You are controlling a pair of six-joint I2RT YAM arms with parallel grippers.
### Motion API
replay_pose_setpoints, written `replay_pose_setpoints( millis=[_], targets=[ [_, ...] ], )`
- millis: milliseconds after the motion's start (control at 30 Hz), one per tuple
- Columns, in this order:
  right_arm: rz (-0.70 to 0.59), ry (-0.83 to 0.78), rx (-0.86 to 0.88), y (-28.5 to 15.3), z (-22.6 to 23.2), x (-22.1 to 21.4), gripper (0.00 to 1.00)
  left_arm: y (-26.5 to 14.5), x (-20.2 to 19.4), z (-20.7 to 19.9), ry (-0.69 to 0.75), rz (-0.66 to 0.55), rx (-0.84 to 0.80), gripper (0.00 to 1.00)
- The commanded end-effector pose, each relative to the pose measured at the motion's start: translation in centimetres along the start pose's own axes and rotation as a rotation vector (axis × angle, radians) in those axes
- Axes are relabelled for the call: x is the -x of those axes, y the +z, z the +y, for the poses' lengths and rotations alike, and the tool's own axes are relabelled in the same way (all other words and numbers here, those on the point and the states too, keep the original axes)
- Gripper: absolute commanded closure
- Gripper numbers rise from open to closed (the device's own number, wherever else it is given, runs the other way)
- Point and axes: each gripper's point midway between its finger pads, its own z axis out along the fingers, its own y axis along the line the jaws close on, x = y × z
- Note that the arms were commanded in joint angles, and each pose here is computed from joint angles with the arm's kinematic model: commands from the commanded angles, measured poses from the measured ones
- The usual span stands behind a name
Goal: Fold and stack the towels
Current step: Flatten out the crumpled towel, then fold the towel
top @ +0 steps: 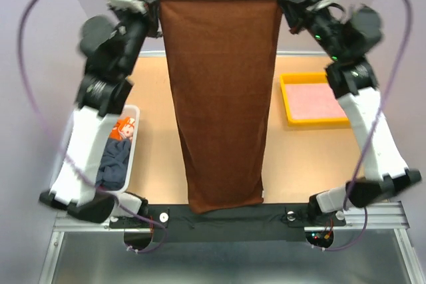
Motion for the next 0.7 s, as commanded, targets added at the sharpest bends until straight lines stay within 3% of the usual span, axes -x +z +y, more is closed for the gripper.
replay_pose_setpoints(
  millis=[0, 100, 200, 333, 400, 667],
  targets=[
    [0.116, -0.066, -0.192, 3.1, -6.5, -9.3, 0.99, 5.4, -8.5, 6.0, 0.051, 0.111, 0.228, 1.0],
    [0.202, -0.071, -0.212, 5.0, -8.8, -16.2, 0.99, 9.1, -18.2, 9.4, 0.065, 0.267, 0.296, 1.0],
    [0.259, -0.054, -0.188, 6.6, -10.2, -22.9, 1.0, 11.6, -23.9, 11.7, 0.068, 0.319, 0.32, 1.0],
    [0.301, -0.022, -0.16, 7.9, -11.4, -29.1, 0.99, 13.7, -28.0, 13.3, 0.073, 0.36, 0.321, 1.0],
    [0.303, -0.015, -0.14, 8.2, -11.8, -31.8, 1.0, 14.6, -32.0, 14.0, 0.081, 0.415, 0.319, 1.0],
    [0.353, 0.006, -0.072, 8.0, -11.5, -37.9, 0.99, 14.7, -35.8, 15.3, 0.056, 0.454, 0.321, 1.0]
  ],
)
